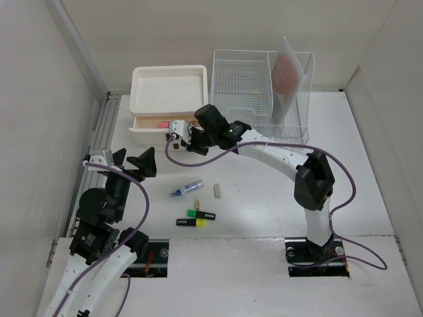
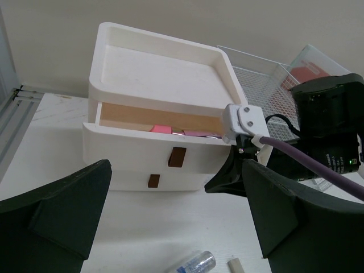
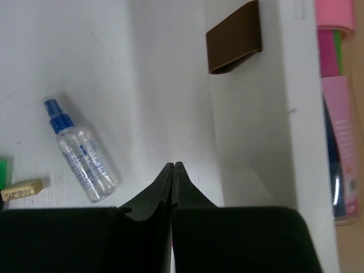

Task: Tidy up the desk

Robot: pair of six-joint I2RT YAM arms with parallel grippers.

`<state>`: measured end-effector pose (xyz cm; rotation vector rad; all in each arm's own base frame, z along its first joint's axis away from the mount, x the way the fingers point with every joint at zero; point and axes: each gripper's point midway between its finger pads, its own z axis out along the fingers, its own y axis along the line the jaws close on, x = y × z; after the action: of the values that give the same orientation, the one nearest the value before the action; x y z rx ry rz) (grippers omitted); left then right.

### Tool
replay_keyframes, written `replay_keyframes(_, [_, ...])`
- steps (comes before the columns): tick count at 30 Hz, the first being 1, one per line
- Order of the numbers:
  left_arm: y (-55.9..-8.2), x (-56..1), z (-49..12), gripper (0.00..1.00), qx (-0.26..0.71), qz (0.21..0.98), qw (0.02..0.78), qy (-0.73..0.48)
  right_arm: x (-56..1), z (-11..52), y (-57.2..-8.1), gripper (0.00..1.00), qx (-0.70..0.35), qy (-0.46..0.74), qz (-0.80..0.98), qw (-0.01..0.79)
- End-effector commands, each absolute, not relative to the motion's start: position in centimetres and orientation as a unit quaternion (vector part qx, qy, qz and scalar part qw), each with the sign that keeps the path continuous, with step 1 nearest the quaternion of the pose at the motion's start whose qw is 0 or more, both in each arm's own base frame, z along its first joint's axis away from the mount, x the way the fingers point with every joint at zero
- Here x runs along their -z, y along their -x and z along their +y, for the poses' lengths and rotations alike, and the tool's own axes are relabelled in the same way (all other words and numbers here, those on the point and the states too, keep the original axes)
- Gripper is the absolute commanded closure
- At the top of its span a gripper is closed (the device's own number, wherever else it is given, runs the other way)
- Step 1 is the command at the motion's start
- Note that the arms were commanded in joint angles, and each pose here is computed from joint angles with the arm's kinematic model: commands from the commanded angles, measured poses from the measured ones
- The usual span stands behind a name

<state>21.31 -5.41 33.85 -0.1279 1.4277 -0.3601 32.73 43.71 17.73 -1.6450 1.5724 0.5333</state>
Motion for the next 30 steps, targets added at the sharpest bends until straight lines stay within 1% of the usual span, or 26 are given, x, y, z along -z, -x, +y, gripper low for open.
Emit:
replay_keyframes(1, [-21.2, -34.8, -5.5, 0.01, 0.17, 0.636, 0.75, 0.057, -22.2, 45.0, -34.0, 1.0, -0.207, 0.623, 0.601, 0.456])
replay_keyframes(3, [-21.2, -34.8, -5.5, 0.01, 0.17, 0.636, 0.75, 0.057, -21.4, 44.9, -33.9, 1.0, -0.209, 0.622, 0.606, 0.45])
replay_keyframes(7, [-21.2, -34.8, -5.5, 0.01, 0.17, 0.636, 0.75, 0.057, -22.1, 44.7, -33.5, 1.0, -0.202, 0.617, 0.601, 0.466])
replay_keyframes(17, [-21.2, -34.8, -5.5, 0.01, 0.17, 0.636, 0.75, 0.057, -24.6, 44.3, -36.9, 1.0, -0.151, 0.555, 0.618, 0.536])
replay_keyframes(21, [-21.2, -34.8, -5.5, 0.01, 0.17, 0.636, 0.75, 0.057, -25.3, 44.2, -37.6, 1.0, -0.132, 0.536, 0.623, 0.554])
replay_keyframes(28, [-21.2, -34.8, -5.5, 0.01, 0.17, 0.636, 0.75, 0.057, -24.8, 44.1, -38.3, 1.0, -0.108, 0.524, 0.632, 0.561])
replay_keyframes(30, [-21.2, -34.8, -5.5, 0.01, 0.17, 0.636, 0.75, 0.057, -25.7, 44.7, -38.5, 1.0, -0.104, 0.517, 0.628, 0.572])
